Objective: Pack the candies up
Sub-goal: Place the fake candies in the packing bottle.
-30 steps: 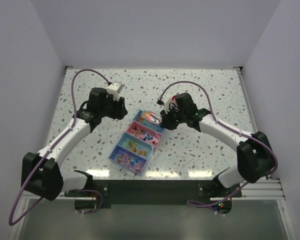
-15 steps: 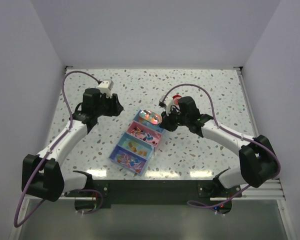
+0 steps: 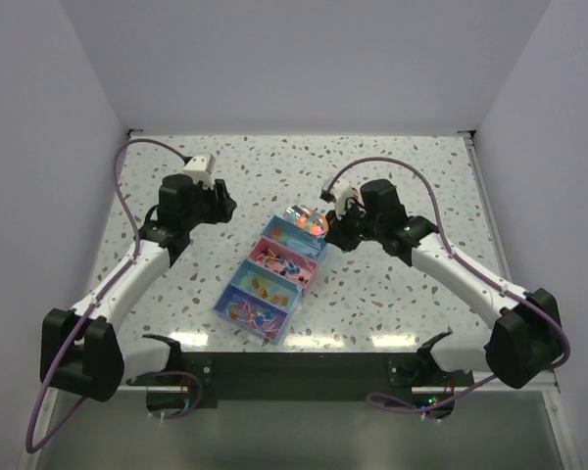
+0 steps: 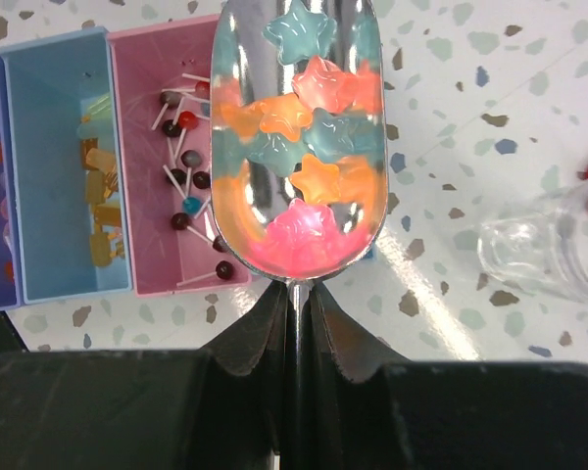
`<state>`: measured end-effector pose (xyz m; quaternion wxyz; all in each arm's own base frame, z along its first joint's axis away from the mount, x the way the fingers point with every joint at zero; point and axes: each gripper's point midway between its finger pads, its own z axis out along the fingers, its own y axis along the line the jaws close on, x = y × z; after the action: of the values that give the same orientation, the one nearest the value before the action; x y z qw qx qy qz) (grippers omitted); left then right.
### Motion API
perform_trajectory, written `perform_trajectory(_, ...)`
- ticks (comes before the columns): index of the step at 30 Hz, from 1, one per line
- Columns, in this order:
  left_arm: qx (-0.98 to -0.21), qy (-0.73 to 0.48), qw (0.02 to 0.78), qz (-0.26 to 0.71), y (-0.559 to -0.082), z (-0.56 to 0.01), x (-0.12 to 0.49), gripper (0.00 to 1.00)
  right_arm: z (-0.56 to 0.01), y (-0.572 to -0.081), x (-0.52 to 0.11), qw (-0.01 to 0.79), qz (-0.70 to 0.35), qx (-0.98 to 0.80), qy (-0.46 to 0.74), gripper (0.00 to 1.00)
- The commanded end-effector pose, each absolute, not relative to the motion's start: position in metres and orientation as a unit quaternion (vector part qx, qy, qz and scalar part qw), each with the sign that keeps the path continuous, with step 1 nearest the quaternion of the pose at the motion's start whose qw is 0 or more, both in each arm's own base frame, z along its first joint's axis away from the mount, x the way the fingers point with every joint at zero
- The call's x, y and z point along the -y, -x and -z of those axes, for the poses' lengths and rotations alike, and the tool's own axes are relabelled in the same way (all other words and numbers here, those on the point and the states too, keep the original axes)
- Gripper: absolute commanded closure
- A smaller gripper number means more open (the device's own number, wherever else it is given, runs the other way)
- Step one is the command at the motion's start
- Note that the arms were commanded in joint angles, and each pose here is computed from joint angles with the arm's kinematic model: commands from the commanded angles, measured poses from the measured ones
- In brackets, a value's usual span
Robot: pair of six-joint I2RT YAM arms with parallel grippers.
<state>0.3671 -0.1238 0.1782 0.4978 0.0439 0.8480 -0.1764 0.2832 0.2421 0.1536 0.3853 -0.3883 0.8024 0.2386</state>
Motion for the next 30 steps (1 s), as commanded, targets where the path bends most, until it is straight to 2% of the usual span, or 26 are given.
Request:
perform_trajectory(1, -0.811, -0.031, 0.571, 0.124, -0.376, -0.212, 0.099, 0.44, -0.194, -0.289, -0.219, 0.414, -0.202, -0.807, 0.369, 1.00)
perform_trajectory(2, -0.809, -0.032, 0.576, 0.114, -0.375, -0.213, 0.096, 0.39, -0.197, -0.291, -0.212, 0.414, -0.193, -0.813, 0.362, 1.00)
perform_trajectory(6, -0.802, -0.017, 0.591, 0.079, -0.366, -0.210, 0.079, 0.35, -0.209, -0.295, -0.188, 0.397, -0.159, -0.832, 0.354, 1.00)
perform_trajectory(9, -0.795, -0.011, 0.604, 0.061, -0.361, -0.210, 0.070, 0.27, -0.218, -0.298, -0.170, 0.393, -0.136, -0.843, 0.341, 1.00)
perform_trajectory(10, -0.790, -0.007, 0.610, 0.050, -0.360, -0.213, 0.065, 0.21, -0.217, -0.299, -0.161, 0.387, -0.124, -0.850, 0.334, 1.00)
perform_trajectory(18, -0.780, -0.004, 0.625, 0.007, -0.351, -0.207, 0.052, 0.00, -0.210, -0.313, -0.128, 0.355, -0.068, -0.878, 0.314, 1.00)
perform_trajectory(30, -0.766, -0.023, 0.642, -0.034, -0.343, -0.212, 0.056, 0.00, -0.198, -0.322, -0.102, 0.300, -0.013, -0.904, 0.303, 1.00)
